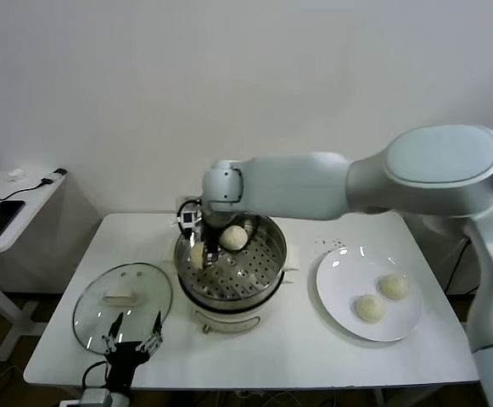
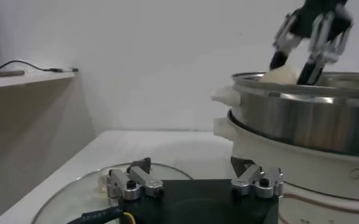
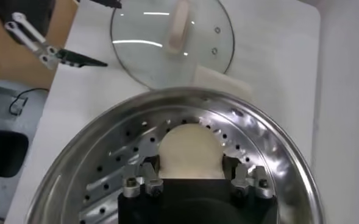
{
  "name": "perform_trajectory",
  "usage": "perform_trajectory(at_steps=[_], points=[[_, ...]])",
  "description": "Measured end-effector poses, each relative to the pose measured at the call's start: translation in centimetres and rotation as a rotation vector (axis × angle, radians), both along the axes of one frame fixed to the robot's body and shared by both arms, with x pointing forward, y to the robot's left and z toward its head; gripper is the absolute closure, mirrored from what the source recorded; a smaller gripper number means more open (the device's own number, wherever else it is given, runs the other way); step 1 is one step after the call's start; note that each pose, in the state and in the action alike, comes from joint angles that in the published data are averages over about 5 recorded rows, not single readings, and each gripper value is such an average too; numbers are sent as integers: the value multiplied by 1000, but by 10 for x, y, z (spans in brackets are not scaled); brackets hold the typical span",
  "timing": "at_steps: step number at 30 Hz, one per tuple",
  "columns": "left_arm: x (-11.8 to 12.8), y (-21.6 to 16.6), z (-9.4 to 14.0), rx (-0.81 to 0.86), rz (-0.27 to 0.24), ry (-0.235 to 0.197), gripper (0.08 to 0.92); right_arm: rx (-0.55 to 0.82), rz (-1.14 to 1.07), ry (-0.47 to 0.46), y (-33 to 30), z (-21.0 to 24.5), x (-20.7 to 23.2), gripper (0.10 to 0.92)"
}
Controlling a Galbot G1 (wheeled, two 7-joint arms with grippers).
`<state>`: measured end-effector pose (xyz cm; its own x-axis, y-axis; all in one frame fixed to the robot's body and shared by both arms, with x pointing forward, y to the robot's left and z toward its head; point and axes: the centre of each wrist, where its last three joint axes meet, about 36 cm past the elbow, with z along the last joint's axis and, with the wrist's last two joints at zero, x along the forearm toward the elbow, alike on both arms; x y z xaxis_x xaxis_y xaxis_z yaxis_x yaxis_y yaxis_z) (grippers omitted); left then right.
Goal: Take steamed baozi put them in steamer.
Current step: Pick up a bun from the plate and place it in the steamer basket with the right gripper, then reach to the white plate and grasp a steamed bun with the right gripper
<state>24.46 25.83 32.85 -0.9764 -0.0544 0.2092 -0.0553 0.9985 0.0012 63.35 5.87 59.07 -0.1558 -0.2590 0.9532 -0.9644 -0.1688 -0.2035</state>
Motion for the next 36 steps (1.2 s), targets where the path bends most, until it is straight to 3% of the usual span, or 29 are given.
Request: perform_trajectory(at_steps=[9,16,22,29,36], points=[[1,1,2,1,2,-3,177,-3,-20,-11,1,-13,6,358],[1,2,3,1,7,-6,177,-1,-21,-10,-8,-14,9,224],[0,4,6,5,9,-8,177,14,0,3,-26,8,16,200],[-2,4,9,6,10,-10,177,35,34,42,-85,60,30,200],[-2,3,11,5,8,-14,177,-12,7,53,-191,103,29,199]])
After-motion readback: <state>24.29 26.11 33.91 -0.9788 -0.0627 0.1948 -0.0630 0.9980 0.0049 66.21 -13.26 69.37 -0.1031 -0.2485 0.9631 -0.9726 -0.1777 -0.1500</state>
